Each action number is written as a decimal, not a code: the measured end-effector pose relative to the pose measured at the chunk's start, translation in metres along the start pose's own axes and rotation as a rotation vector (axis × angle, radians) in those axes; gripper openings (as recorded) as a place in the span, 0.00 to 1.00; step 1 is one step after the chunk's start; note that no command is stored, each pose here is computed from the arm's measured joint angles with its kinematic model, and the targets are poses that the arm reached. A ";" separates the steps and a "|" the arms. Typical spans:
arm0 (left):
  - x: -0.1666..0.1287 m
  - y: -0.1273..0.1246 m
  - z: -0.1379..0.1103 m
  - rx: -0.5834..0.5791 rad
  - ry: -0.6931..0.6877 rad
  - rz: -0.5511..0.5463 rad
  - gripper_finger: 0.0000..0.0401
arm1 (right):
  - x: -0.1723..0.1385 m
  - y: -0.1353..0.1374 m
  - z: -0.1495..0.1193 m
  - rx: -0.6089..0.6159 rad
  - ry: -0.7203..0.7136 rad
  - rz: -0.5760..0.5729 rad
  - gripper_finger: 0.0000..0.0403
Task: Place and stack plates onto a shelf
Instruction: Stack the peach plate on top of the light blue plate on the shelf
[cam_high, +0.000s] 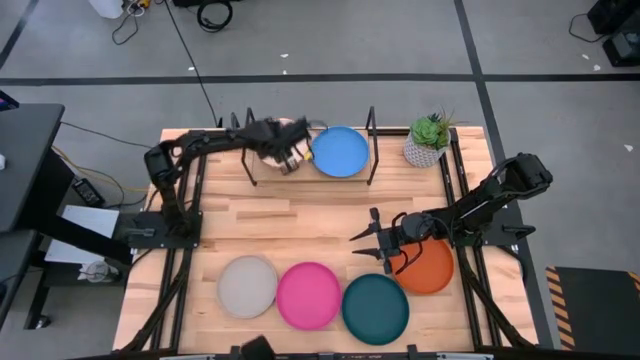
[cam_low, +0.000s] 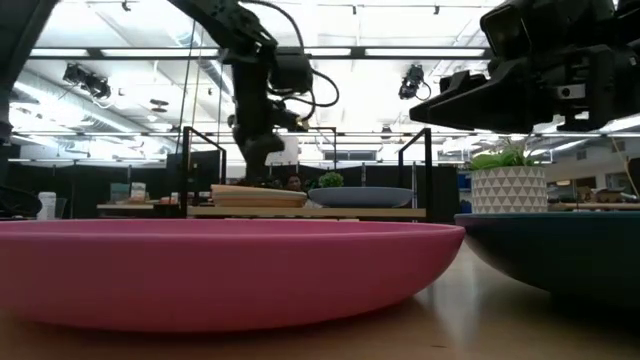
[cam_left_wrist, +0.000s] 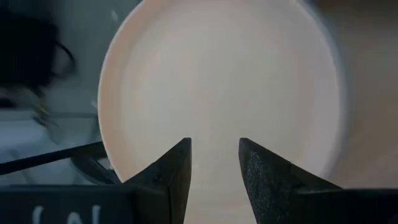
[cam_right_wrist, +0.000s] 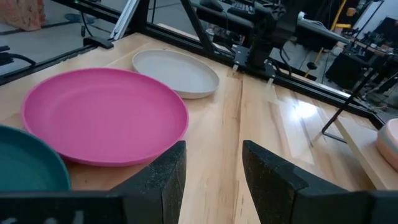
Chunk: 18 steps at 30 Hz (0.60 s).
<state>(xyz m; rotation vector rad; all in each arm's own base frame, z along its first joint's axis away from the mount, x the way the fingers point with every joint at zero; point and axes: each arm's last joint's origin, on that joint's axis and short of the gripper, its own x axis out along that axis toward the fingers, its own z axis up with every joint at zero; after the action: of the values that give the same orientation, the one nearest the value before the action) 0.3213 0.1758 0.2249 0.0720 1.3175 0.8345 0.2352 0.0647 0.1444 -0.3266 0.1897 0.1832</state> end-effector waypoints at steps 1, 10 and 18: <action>0.003 0.009 0.004 -0.035 0.012 -0.025 0.35 | 0.000 0.000 0.000 -0.001 0.003 0.003 0.41; 0.043 0.043 0.011 0.029 0.140 -0.041 0.35 | 0.000 0.001 -0.002 -0.003 0.020 0.010 0.41; 0.060 0.030 0.007 0.185 0.226 -0.029 0.35 | 0.000 0.001 -0.002 0.000 0.020 0.012 0.41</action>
<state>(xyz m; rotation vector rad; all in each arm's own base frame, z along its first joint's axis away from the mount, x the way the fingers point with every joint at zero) 0.3129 0.2342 0.1925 0.1063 1.6037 0.7092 0.2346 0.0649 0.1422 -0.3276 0.2117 0.1914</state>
